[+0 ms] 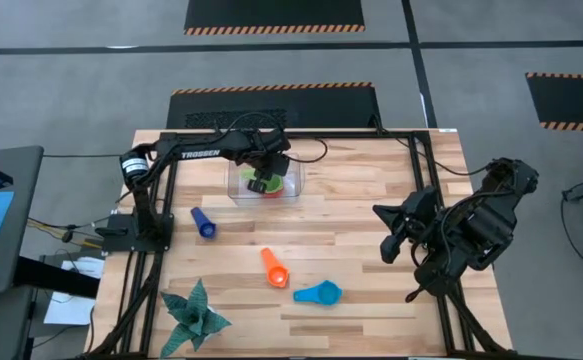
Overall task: Nest measuring cups in basket
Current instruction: Stack the light blue measuring cup on top of the green measuring cup into the transparent bin
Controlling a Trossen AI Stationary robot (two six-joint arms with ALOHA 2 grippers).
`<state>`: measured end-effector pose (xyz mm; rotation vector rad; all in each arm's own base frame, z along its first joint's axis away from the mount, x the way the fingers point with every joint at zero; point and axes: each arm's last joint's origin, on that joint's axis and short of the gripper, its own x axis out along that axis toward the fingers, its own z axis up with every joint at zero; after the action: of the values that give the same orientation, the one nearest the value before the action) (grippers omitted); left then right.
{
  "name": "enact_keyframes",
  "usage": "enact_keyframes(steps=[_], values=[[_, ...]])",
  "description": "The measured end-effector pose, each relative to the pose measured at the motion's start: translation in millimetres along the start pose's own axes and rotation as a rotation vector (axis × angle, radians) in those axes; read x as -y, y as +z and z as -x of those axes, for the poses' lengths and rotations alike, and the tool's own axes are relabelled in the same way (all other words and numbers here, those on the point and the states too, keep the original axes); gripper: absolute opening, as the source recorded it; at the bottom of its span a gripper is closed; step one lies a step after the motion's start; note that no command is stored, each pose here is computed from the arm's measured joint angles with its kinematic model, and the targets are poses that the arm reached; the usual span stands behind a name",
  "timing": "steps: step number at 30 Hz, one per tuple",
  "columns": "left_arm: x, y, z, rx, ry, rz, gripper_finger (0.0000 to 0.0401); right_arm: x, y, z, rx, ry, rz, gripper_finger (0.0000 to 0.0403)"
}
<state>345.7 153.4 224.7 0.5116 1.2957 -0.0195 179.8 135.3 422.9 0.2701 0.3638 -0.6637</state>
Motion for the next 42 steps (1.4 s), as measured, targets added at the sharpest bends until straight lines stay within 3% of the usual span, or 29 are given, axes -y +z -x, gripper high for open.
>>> enact_keyframes(steps=[4, 10, 14, 20, 23, 28, 42], values=[[-3.3, 15.4, 30.8, -0.01, -0.013, 0.099, 0.0097, 0.8, -0.2, 0.0, 0.0, -0.004, 0.01, 0.0022], [16.9, 43.8, 89.1, 0.119, -0.361, 0.334, 0.0098, 3.1, 1.4, -3.6, 0.004, -0.03, 0.081, 0.0021], [48.5, 64.3, 99.2, 0.134, -0.49, 0.346, 0.0098, -1.3, 0.6, -17.3, -0.007, -0.087, 0.175, 0.0025], [105.6, 96.6, 93.2, 0.161, -0.435, 0.228, 0.0098, -4.7, -2.9, -34.2, -0.178, -0.098, 0.215, 0.0022], [125.0, 120.7, 92.4, 0.296, -0.363, 0.234, 0.0098, -5.5, -5.0, -34.0, -0.233, -0.081, 0.18, 0.0017], [147.5, 151.0, 80.0, 0.45, -0.244, 0.363, 0.0098, -7.8, -9.9, -19.1, -0.235, -0.028, 0.123, 0.0017], [227.8, 188.2, 28.2, 0.367, -0.387, 0.676, 0.0098, -17.8, -35.4, 19.8, -0.249, 0.123, 0.213, 0.0017]])
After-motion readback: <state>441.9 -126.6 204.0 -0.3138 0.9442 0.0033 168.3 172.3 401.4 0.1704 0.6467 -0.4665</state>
